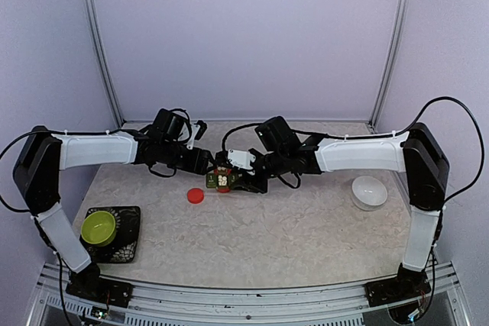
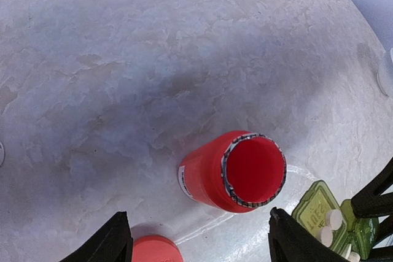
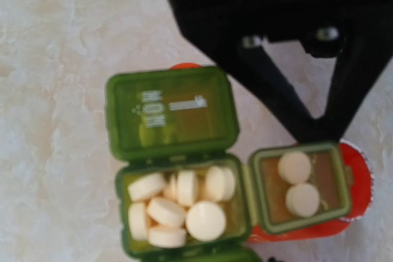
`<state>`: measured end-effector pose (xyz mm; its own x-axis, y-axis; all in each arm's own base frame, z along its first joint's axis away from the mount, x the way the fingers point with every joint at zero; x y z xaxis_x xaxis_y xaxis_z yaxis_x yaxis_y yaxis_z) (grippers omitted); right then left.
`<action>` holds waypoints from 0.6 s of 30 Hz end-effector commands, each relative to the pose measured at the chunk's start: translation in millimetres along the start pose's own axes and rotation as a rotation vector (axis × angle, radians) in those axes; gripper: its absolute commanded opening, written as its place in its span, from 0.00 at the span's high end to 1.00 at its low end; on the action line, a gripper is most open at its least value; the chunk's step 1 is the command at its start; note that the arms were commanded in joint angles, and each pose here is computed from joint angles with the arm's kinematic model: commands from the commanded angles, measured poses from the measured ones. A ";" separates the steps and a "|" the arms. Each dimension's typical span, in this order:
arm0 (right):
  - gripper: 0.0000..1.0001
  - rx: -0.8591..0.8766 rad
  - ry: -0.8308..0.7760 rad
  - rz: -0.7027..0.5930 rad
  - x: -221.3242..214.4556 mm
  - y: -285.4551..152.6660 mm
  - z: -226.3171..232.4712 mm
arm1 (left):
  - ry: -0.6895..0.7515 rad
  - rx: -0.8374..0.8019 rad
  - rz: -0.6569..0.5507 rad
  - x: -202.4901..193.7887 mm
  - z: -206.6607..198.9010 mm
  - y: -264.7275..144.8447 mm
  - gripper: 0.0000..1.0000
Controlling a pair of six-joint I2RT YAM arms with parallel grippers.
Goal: Sort the pills into containers
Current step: Adjust the pill at the center of the board.
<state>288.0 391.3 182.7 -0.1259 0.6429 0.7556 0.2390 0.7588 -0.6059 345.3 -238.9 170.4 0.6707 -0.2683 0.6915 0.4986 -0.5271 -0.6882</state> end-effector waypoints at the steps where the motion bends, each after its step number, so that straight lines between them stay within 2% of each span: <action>1: 0.86 -0.012 -0.009 -0.017 5.6 2.1 -12.1 | 0.012 -0.012 -0.054 18.1 0.4 -2.3 0.25; 11: 0.86 -0.013 -0.001 0.008 1.3 -4.4 -10.2 | -0.023 0.027 -0.125 21.4 5.9 -26.4 0.24; 18: 0.85 0.009 0.033 0.006 -5.4 -18.8 4.5 | 0.020 -0.039 -0.167 23.2 -19.9 -48.4 0.21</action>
<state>288.6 383.7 171.3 -0.1032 0.6709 0.7343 0.2302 0.7343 -0.6386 338.9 -226.4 201.8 0.6251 -0.1980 0.7550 0.5739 -0.5390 -0.6165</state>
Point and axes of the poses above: each gripper's point midway between its finger pads, its own y axis out along the fingers, its own z axis along the line the jaws close on, x = y × z, the point moved 7 cm from there along -y, back along the fingers, and after that the axes turned 3 degrees about y, right-handed, at the moved point
